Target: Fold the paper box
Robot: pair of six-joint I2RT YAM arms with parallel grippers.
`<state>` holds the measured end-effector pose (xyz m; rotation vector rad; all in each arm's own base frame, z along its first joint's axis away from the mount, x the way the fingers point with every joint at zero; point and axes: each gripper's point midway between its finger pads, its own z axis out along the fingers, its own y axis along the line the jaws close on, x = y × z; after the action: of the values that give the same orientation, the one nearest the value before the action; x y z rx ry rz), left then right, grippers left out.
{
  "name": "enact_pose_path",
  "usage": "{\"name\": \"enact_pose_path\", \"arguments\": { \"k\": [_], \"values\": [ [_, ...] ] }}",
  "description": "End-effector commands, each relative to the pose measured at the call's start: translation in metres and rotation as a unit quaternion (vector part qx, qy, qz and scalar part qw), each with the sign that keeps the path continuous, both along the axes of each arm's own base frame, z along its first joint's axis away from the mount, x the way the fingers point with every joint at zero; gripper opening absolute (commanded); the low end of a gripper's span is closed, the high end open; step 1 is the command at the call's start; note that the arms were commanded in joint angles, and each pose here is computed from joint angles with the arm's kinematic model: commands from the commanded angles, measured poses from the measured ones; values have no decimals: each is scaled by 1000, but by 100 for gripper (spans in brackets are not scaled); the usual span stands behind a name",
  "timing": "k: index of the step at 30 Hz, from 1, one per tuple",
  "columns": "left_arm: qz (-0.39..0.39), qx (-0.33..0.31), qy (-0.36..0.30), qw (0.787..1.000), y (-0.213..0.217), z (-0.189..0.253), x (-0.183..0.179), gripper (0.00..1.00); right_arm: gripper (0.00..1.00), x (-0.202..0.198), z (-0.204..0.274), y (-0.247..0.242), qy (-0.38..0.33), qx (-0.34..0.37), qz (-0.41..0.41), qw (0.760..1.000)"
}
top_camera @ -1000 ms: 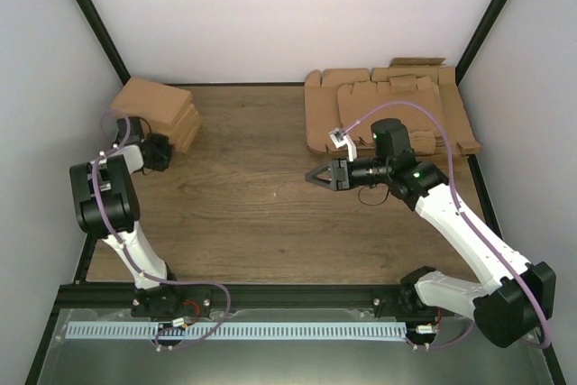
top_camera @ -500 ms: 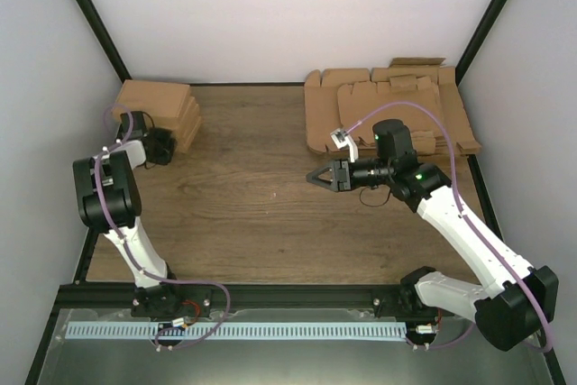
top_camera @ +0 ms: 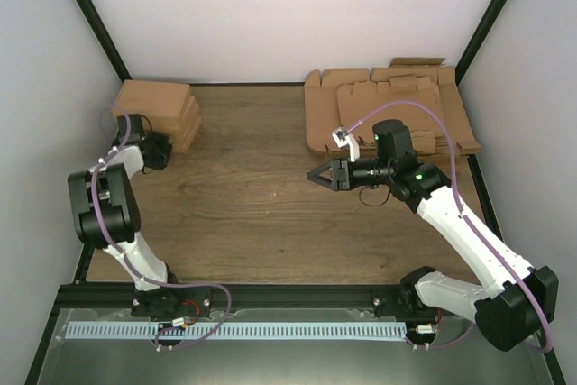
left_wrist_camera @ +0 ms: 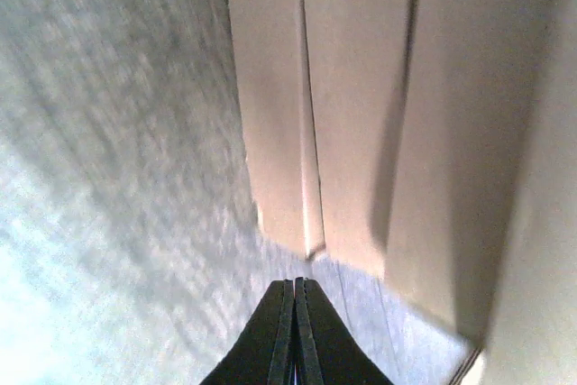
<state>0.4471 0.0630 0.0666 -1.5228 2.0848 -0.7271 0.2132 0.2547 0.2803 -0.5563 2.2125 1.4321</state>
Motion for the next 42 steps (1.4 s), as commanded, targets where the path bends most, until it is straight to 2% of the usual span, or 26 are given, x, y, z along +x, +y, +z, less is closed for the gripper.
{"name": "enact_pose_path", "arguments": {
  "k": [1,4,7,9,10,11,12,14,15,19,21,23,26,30,34,37,42],
  "values": [
    [-36,49,-32,998,-5,30,-26,4,35,14,-3,-9,-56,-27,-43,997],
    [-101,63,-111,987,-25,65,-33,22,35,30,-8,-18,-90,-41,-90,991],
    [-145,85,-140,976,-40,89,-49,38,41,51,-9,-32,-131,-58,-154,978],
    [-174,102,-158,967,-54,103,-58,46,56,66,-11,-47,-163,-77,-209,961],
    [-194,109,-180,958,-65,112,-62,51,72,77,-12,-61,-179,-92,-250,947],
    [-214,119,-208,947,-76,122,-65,58,92,88,-18,-80,-189,-112,-305,927],
    [-223,135,-241,935,-86,138,-72,65,99,97,-24,-99,-192,-126,-358,905],
    [-230,183,-286,912,-98,156,-83,97,100,109,-28,-132,-205,-135,-439,864],
    [-231,204,-306,901,-102,162,-88,100,100,112,-26,-143,-220,-136,-463,848],
    [-232,314,-381,838,-107,187,-107,100,100,109,-17,-158,-328,-135,-483,801],
    [-221,367,-381,819,-101,184,-114,100,100,106,-19,-163,-381,-159,-475,777],
    [-225,415,-374,798,-95,179,-118,100,100,104,-27,-157,-432,-193,-436,766],
    [-208,453,-337,799,-79,160,-116,100,100,106,-43,-144,-461,-219,-378,772],
    [-154,483,-323,799,-59,139,-113,100,100,120,-63,-158,-447,-230,-396,768],
    [-130,535,-305,777,-44,130,-108,100,100,131,-73,-177,-442,-230,-420,758],
    [-123,559,-275,772,-34,116,-100,100,100,129,-74,-180,-468,-225,-426,741],
    [-148,580,-292,746,-42,104,-91,100,100,139,-98,-185,-461,-245,-429,737]
  ]
}}
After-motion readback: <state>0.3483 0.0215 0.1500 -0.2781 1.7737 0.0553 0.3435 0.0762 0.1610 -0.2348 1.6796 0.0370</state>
